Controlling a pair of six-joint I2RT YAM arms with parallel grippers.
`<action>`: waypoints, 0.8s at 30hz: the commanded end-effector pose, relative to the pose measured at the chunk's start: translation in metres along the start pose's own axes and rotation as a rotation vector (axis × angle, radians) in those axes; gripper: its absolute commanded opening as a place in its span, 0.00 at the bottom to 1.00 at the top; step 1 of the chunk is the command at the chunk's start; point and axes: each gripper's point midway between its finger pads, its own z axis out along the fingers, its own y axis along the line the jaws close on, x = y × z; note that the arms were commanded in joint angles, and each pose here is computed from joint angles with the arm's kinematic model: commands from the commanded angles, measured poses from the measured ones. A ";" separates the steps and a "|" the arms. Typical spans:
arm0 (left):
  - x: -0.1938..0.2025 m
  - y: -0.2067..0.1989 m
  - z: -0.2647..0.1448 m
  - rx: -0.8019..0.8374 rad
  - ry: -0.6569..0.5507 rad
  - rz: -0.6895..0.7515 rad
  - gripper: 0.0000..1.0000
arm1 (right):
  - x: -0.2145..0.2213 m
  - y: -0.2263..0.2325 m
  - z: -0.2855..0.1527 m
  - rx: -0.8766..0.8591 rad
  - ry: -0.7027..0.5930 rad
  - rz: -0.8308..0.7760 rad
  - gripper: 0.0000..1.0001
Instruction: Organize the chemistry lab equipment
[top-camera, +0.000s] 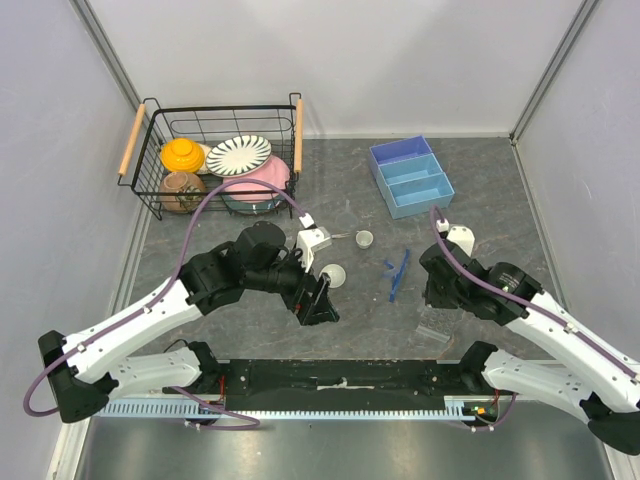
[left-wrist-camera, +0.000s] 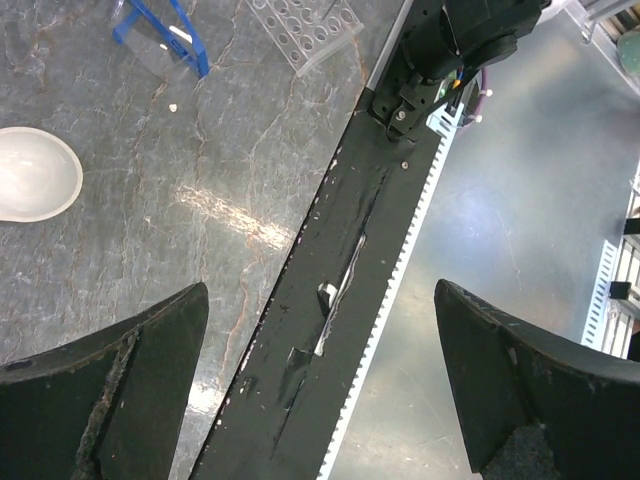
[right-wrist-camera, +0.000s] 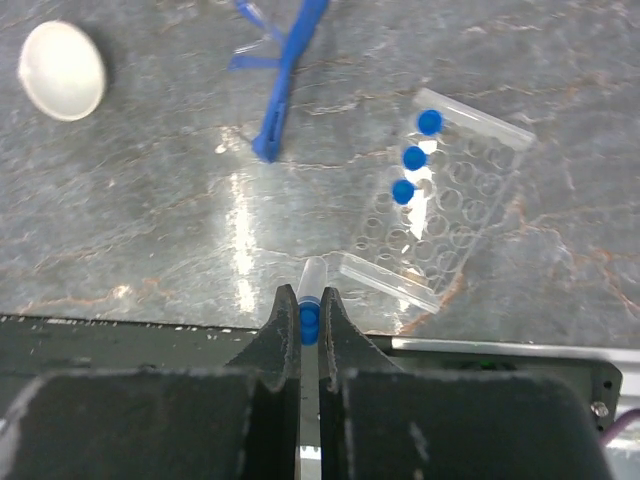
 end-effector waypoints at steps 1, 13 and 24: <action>0.004 0.007 0.000 -0.020 -0.001 0.051 1.00 | 0.004 -0.032 -0.001 0.150 -0.031 0.076 0.00; 0.015 0.010 0.005 0.001 0.037 0.088 1.00 | 0.018 -0.050 0.026 0.248 -0.080 0.219 0.00; 0.015 0.013 0.005 -0.010 0.045 0.116 1.00 | 0.009 -0.051 0.041 0.279 -0.157 0.295 0.00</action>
